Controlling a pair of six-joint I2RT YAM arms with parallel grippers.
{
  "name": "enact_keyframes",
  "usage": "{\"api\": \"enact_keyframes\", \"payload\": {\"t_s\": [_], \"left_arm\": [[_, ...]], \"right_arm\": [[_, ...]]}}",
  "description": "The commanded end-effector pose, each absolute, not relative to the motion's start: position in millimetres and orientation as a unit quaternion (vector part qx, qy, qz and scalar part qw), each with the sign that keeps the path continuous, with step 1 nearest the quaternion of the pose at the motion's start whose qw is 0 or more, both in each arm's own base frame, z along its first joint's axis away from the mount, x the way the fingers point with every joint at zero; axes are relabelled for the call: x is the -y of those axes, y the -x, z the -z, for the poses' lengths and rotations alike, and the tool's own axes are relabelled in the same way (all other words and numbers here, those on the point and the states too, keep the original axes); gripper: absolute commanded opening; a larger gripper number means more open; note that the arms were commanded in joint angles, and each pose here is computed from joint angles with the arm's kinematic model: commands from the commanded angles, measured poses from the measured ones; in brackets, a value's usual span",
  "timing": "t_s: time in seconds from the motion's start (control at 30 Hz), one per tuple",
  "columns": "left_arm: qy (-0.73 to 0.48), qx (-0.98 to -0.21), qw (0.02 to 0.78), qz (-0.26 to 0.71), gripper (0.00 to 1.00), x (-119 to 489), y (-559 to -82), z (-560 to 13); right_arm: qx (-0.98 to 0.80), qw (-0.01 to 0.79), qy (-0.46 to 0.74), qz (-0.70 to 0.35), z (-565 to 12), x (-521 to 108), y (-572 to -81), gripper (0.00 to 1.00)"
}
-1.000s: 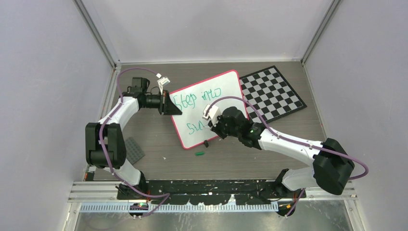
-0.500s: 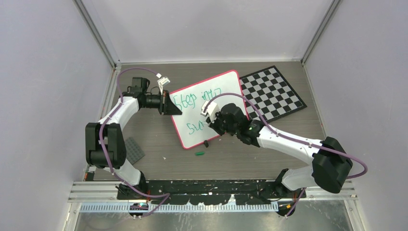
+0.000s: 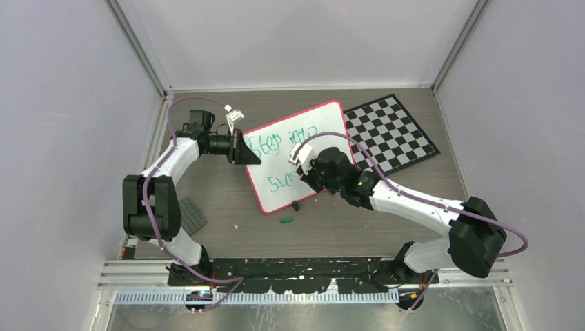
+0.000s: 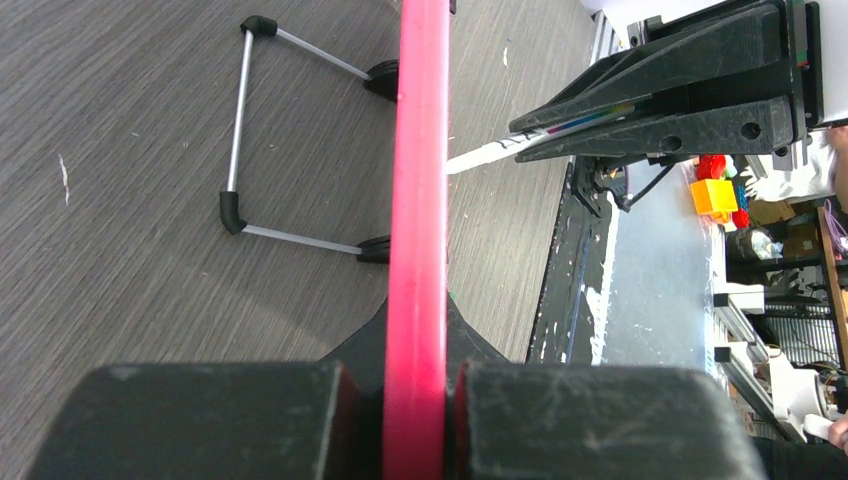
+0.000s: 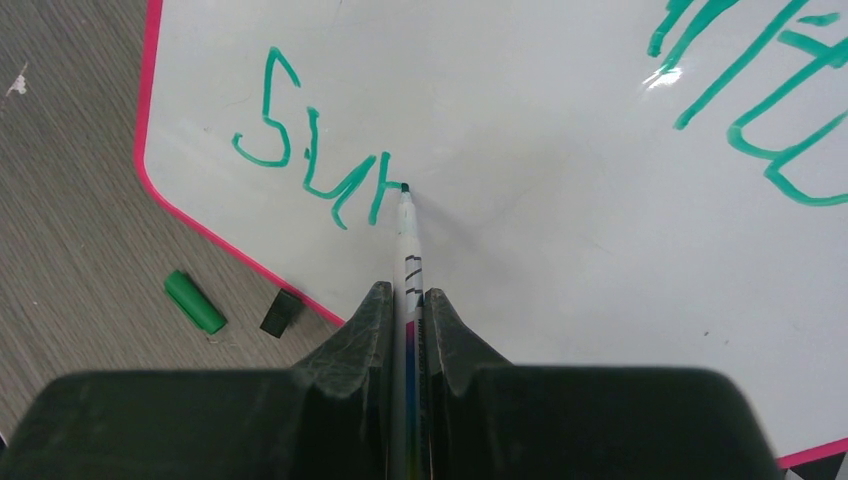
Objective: Write a sentence on the whiteboard
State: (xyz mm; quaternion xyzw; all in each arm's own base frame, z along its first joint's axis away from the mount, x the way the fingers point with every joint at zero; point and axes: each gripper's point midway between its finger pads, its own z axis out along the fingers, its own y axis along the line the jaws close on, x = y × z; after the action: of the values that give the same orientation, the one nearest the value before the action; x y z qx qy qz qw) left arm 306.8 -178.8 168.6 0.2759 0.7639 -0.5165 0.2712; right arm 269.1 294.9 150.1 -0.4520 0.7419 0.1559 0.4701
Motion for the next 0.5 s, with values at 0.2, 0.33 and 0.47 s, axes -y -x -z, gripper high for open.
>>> {"api": "enact_keyframes", "payload": {"t_s": [0.2, 0.33, 0.47], "left_arm": [[-0.243, -0.81, 0.202, 0.494, 0.0, 174.5, -286.8, -142.9], [-0.243, -0.81, 0.202, 0.494, 0.0, 174.6, -287.4, -143.2], [-0.242, -0.811, 0.201, 0.493, 0.0, 174.3, -287.6, -143.0]], "right_arm": [[-0.718, 0.527, 0.428, -0.153, -189.5, -289.6, -278.2, 0.0], [-0.72, 0.524, 0.431, -0.148, -186.3, -292.6, -282.4, 0.0], [-0.72, 0.518, 0.437, -0.148, -182.8, -296.4, -284.7, 0.0]]}}
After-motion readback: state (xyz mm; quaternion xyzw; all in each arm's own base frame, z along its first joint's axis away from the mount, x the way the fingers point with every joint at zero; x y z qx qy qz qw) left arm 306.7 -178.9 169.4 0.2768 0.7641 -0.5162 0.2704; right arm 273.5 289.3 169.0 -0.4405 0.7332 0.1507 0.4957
